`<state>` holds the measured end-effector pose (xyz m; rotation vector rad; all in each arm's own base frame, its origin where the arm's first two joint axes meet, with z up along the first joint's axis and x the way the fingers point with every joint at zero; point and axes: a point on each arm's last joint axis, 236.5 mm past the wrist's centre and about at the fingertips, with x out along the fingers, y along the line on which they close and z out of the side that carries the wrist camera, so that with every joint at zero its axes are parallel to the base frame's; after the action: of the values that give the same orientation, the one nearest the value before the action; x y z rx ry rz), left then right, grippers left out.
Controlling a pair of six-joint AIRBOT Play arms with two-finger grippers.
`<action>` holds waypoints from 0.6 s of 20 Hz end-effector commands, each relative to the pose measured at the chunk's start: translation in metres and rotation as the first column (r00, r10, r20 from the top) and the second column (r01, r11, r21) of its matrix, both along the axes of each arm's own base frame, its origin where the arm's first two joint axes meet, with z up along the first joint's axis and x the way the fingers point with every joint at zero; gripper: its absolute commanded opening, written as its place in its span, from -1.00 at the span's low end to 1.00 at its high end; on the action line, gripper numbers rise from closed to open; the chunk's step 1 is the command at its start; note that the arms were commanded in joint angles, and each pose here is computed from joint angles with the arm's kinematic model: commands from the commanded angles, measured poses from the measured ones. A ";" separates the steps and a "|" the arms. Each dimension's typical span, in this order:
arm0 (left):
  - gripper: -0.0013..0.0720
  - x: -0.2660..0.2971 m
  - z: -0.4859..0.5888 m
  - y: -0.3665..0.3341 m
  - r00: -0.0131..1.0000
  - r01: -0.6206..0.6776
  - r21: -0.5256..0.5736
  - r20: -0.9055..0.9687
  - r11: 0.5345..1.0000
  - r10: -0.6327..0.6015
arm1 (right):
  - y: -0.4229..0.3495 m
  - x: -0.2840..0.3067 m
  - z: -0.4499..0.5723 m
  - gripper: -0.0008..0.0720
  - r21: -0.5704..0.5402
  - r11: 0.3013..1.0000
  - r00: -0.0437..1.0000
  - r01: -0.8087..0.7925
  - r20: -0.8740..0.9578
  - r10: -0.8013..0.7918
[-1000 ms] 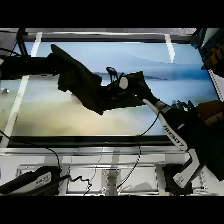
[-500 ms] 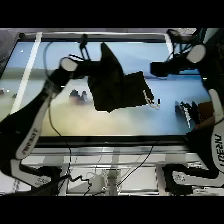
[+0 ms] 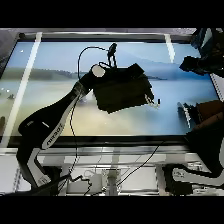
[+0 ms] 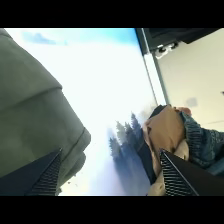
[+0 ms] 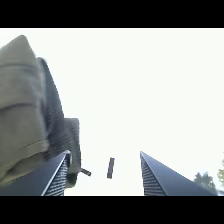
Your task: Fold the clothes and pants, and hang the long-sleeved shirts on hangers.
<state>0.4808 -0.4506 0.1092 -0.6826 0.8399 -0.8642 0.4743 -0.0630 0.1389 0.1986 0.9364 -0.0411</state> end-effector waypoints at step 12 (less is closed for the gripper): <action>-0.58 -0.003 -0.059 0.109 0.981 0.168 0.280 -0.142 0.945 -0.133 | 0.155 0.081 -0.156 0.91 0.466 0.870 0.975 -0.162 -0.061 0.214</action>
<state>0.4858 -0.3532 0.0585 -0.4524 1.0608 -0.8177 0.5386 0.0647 0.0113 0.5442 1.0696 0.3621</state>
